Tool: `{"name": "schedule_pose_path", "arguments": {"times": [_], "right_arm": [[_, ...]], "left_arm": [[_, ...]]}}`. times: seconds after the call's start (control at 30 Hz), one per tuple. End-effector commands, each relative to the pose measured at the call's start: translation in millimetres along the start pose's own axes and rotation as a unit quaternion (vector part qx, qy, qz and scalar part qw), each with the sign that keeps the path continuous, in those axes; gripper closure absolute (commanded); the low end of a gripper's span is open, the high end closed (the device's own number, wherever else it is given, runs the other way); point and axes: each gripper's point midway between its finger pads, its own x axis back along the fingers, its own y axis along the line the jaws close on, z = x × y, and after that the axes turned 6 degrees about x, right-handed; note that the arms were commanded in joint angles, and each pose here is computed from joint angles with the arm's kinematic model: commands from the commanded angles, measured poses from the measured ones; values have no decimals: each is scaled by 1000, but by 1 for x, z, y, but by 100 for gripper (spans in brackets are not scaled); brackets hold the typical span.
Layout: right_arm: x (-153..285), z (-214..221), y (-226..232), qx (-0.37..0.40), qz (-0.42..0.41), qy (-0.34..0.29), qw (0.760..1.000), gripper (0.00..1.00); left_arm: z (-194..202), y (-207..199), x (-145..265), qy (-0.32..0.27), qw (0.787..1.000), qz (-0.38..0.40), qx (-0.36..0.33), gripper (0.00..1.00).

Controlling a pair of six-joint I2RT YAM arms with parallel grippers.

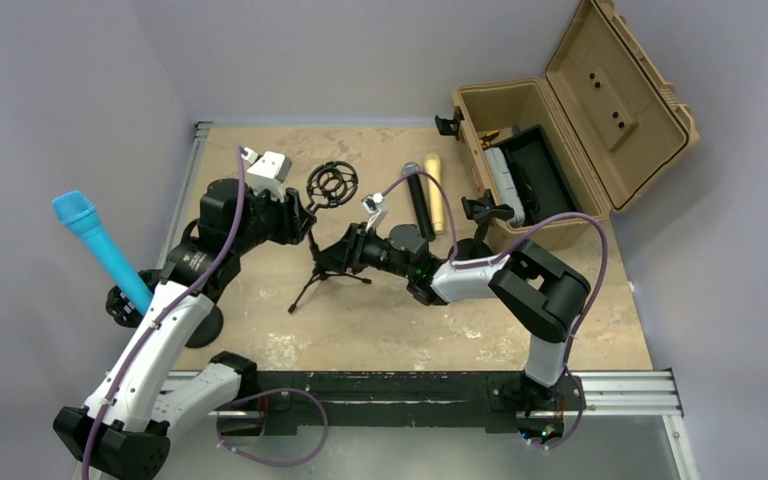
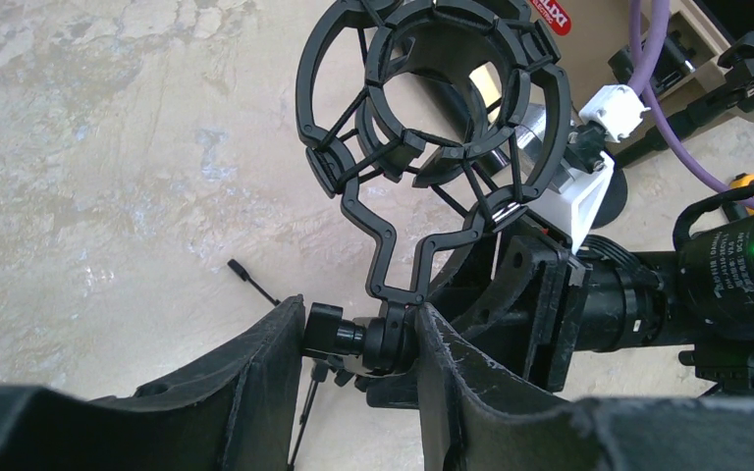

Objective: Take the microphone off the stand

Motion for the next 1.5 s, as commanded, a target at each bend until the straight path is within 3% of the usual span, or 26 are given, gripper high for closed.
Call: {"name": "schedule_pose_path", "arguments": {"times": [0.0, 0.17, 0.33, 0.47, 0.67, 0.87, 0.97, 1.13, 1.27, 1.47], "right_arm": [[-10, -23, 18, 13, -29, -30, 999, 70], [-14, -30, 0, 33, 19, -42, 998, 79], [-28, -33, -23, 82, 100, -46, 991, 100], [-28, -39, -37, 136, 190, -62, 970, 100], [-23, -38, -43, 246, 328, -68, 909, 100], [-6, -45, -54, 340, 444, -75, 826, 100], [-5, -49, -52, 365, 459, -78, 806, 100], [-12, -60, -32, 385, 421, -90, 816, 100], [-20, -61, -13, 394, 355, -94, 842, 100], [-29, -72, 19, 367, 193, -104, 904, 100]], "left_arm": [[2, -8, 3, 0, 1000, 17, 5, 90], [1, -10, 4, -2, 1000, 19, 5, 90], [1, -10, 5, -3, 1000, 19, 6, 92], [0, -6, 5, -5, 1000, 9, 8, 98], [0, -4, 5, -4, 1000, 1, 12, 100], [0, 0, 5, -4, 1000, -11, 12, 100], [1, 0, 4, -3, 1000, -11, 14, 100], [1, 1, 3, -2, 1000, -12, 15, 99], [2, 2, 2, -1, 1000, -15, 17, 79], [-1, 1, 7, -9, 1000, -15, 17, 52]]}}
